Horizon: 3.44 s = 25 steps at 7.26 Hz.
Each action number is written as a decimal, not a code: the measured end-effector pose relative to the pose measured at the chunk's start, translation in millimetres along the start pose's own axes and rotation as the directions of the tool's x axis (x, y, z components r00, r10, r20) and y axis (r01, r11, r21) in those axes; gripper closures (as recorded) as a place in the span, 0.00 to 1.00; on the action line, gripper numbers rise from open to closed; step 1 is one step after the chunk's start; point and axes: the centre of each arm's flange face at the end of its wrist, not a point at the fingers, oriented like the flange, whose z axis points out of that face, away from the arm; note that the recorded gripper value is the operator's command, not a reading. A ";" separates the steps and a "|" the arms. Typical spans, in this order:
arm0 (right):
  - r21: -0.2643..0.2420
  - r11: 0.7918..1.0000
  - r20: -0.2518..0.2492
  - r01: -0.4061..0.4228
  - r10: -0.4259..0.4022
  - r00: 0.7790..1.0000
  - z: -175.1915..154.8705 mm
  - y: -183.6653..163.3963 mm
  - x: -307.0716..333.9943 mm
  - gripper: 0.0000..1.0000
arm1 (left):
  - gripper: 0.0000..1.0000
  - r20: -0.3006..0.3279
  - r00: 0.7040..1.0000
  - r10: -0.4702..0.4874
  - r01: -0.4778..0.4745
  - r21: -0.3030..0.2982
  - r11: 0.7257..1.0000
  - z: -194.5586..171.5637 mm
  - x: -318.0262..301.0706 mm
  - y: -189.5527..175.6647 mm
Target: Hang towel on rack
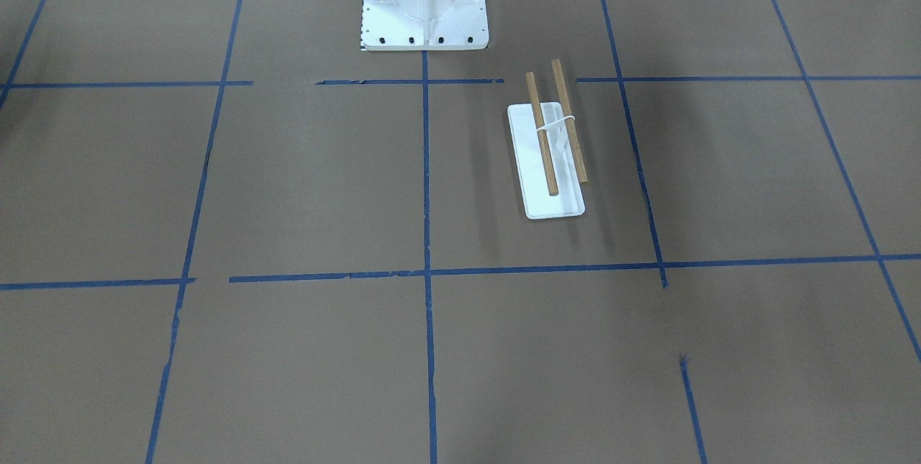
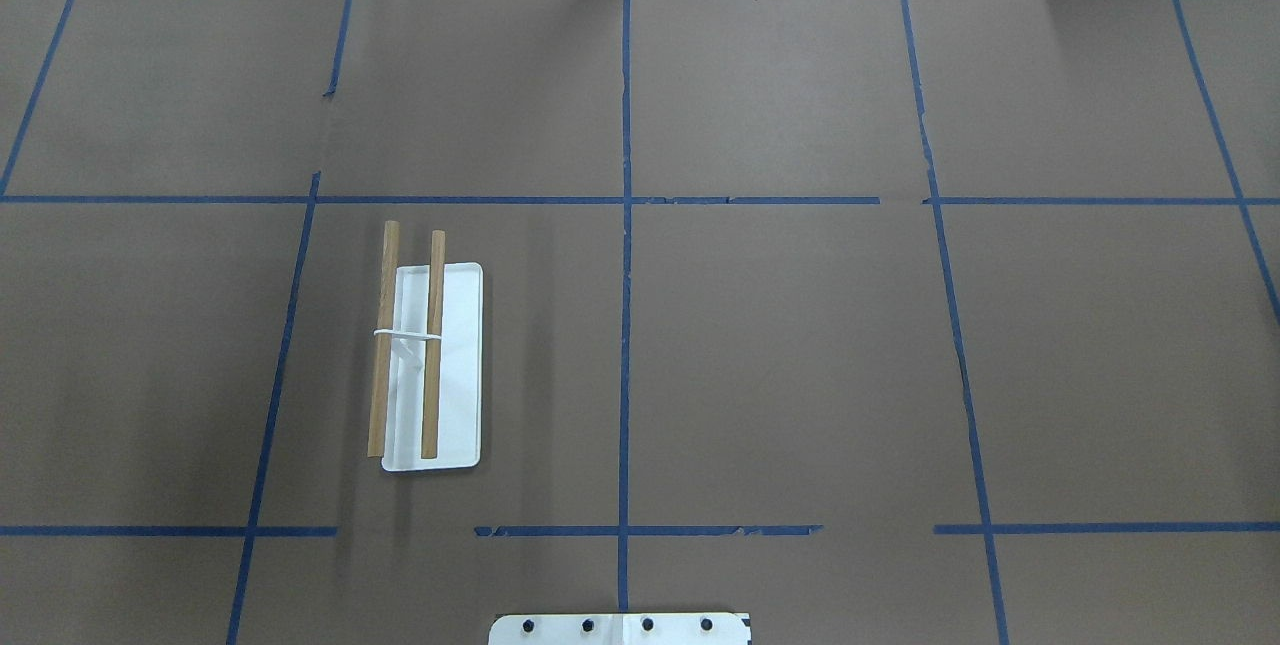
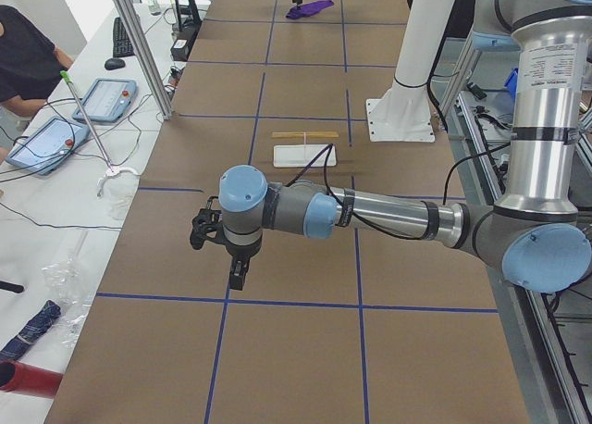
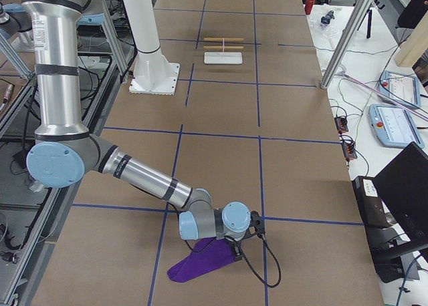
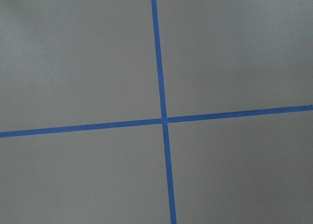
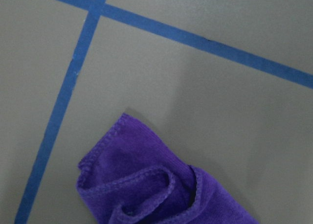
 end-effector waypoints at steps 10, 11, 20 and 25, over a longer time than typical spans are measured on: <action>-0.054 0.999 -0.008 -0.010 0.009 1.000 20.3 32.4 2.5 1.00 | 0.00 -0.002 1.000 -0.001 0.001 -0.003 1.000 3.8 -2.3 0.0; -0.050 0.999 -0.010 -0.006 0.005 1.000 18.7 29.4 1.6 1.00 | 0.00 -0.003 1.000 -0.002 0.002 -0.005 1.000 4.8 -2.4 0.0; 0.311 0.936 -0.068 0.164 -0.150 0.986 -184.0 -144.5 -76.3 1.00 | 0.00 -0.004 0.999 0.042 -0.042 0.036 0.998 -1.8 5.7 -9.6; 0.463 0.885 -0.042 0.044 -0.028 0.999 -229.2 -294.4 -302.4 1.00 | 0.00 -0.013 0.960 0.281 -0.264 0.307 0.915 -10.5 73.7 -48.6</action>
